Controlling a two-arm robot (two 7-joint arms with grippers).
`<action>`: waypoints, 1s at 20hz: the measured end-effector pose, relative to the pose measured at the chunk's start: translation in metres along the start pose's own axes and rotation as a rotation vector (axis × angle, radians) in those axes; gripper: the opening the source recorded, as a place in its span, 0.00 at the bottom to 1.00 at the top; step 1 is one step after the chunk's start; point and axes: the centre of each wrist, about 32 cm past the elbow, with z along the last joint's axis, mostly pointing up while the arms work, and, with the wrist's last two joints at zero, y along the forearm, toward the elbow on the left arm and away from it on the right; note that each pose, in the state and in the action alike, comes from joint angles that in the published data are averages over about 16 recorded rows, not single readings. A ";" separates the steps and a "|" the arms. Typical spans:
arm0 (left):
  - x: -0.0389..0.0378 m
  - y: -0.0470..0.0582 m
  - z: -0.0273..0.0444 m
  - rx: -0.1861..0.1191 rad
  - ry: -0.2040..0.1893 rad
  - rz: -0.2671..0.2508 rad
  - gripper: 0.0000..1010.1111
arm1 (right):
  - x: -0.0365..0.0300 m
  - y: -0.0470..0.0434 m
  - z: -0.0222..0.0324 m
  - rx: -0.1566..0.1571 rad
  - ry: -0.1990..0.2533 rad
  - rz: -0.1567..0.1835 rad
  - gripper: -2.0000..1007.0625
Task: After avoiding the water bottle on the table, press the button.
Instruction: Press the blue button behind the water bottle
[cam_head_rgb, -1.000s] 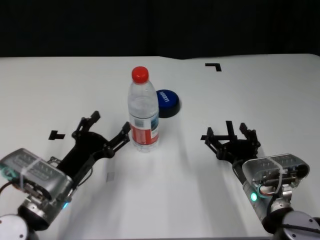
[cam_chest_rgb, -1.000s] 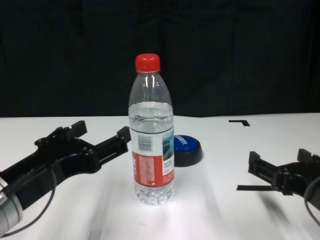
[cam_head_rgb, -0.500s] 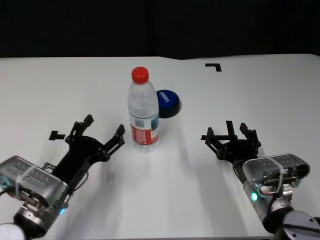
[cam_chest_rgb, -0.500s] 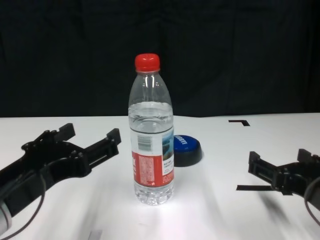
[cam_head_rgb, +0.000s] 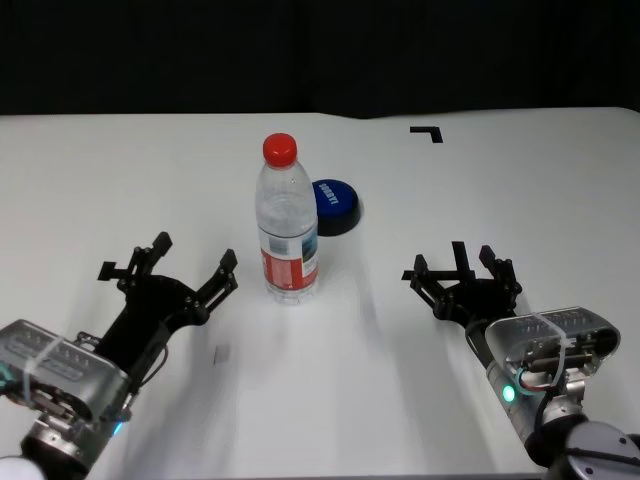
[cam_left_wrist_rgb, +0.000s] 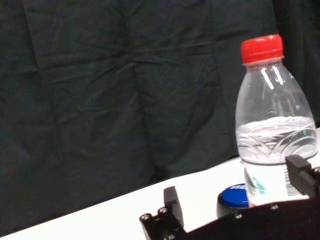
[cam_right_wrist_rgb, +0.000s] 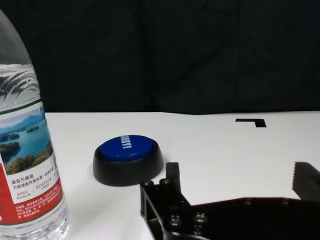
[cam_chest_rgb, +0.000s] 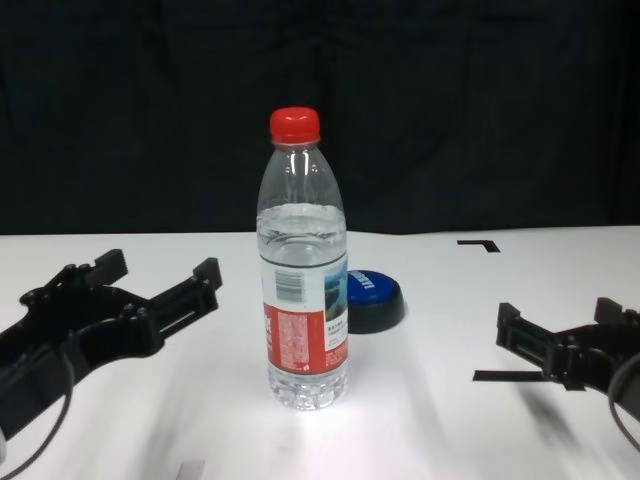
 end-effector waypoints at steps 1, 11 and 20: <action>-0.0002 0.001 0.0001 0.001 -0.001 0.006 0.99 | 0.0000 0.0000 0.0000 0.000 0.000 0.000 1.00; -0.0031 0.008 0.0016 0.016 -0.009 0.072 0.99 | 0.0000 0.0000 0.0000 0.000 0.000 0.000 1.00; -0.0047 0.014 0.0029 0.030 -0.015 0.121 0.99 | 0.0000 0.0000 0.0000 0.000 0.000 0.000 1.00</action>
